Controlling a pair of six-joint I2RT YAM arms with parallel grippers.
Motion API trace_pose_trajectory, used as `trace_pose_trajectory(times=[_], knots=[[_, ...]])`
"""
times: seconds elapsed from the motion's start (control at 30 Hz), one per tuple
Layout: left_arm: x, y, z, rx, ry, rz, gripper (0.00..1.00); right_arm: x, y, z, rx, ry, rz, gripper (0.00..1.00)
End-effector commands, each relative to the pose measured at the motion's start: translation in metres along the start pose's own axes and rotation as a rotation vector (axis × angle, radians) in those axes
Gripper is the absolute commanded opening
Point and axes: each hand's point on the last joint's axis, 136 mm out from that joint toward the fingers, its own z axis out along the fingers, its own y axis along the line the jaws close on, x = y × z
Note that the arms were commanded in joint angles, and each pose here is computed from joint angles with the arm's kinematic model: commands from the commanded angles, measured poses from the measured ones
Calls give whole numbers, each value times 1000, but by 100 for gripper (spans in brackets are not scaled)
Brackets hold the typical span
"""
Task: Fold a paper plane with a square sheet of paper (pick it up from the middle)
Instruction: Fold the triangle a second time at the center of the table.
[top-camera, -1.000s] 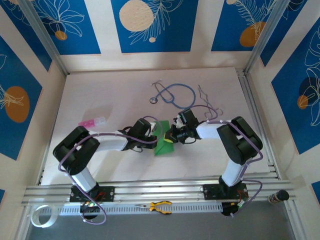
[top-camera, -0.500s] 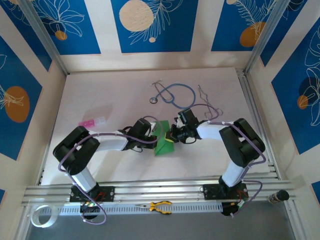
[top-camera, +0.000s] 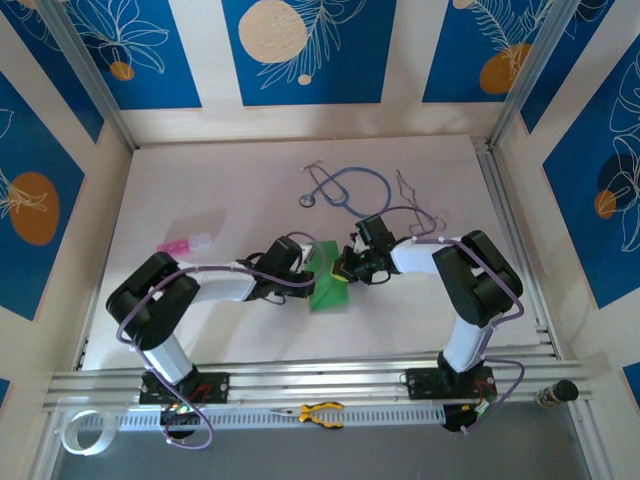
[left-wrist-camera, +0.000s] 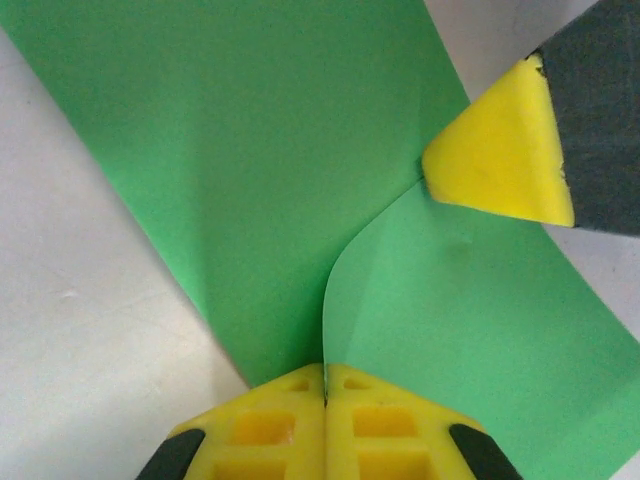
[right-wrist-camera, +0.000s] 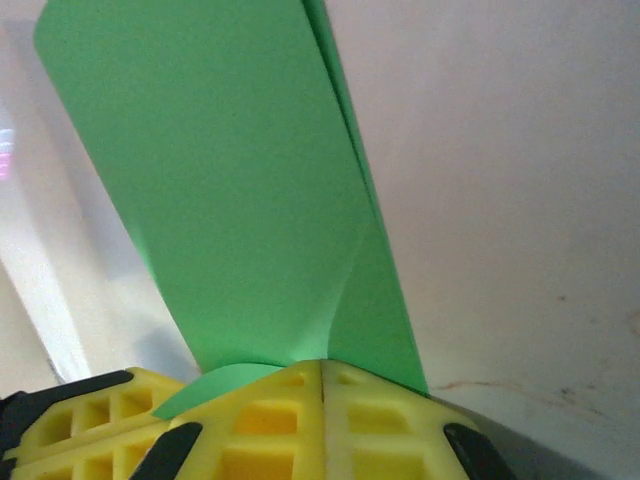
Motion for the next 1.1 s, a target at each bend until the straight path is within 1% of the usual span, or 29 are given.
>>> trace_pose_trajectory(times=[0.0, 0.1, 0.17, 0.23, 0.3, 0.4, 0.43, 0.53, 0.63, 0.7, 0.77, 1.07], knots=[[13, 8, 3, -19, 61, -10, 0, 10, -28, 4, 36, 25, 89, 0], [13, 8, 3, -20, 62, -8, 0, 3, -19, -6, -10, 3, 95, 0], [13, 8, 3, -20, 62, -8, 0, -4, -16, -13, -12, -20, 95, 0], [13, 8, 3, -18, 66, -7, 0, -10, -21, -17, 17, -40, 102, 0], [12, 7, 4, -16, 66, -6, 0, -14, -29, -22, 88, -72, 95, 0], [12, 7, 3, -17, 63, -6, 0, -16, -21, -32, 178, -128, -11, 0], [12, 7, 3, -17, 63, -6, 0, -15, -14, -34, 180, -132, -42, 0], [12, 8, 2, -20, 63, -7, 0, -8, 5, -37, 111, -128, -72, 0], [12, 7, 2, -19, 60, -10, 0, 0, 21, -37, 11, -117, -90, 2], [11, 6, 2, -16, 57, -11, 0, 9, 33, -33, -62, -62, -97, 1], [11, 6, 2, -16, 58, -11, 0, 16, 37, -28, -94, -12, -90, 1], [11, 6, 2, -13, 61, -6, 0, 22, 16, -5, -44, 54, -45, 1]])
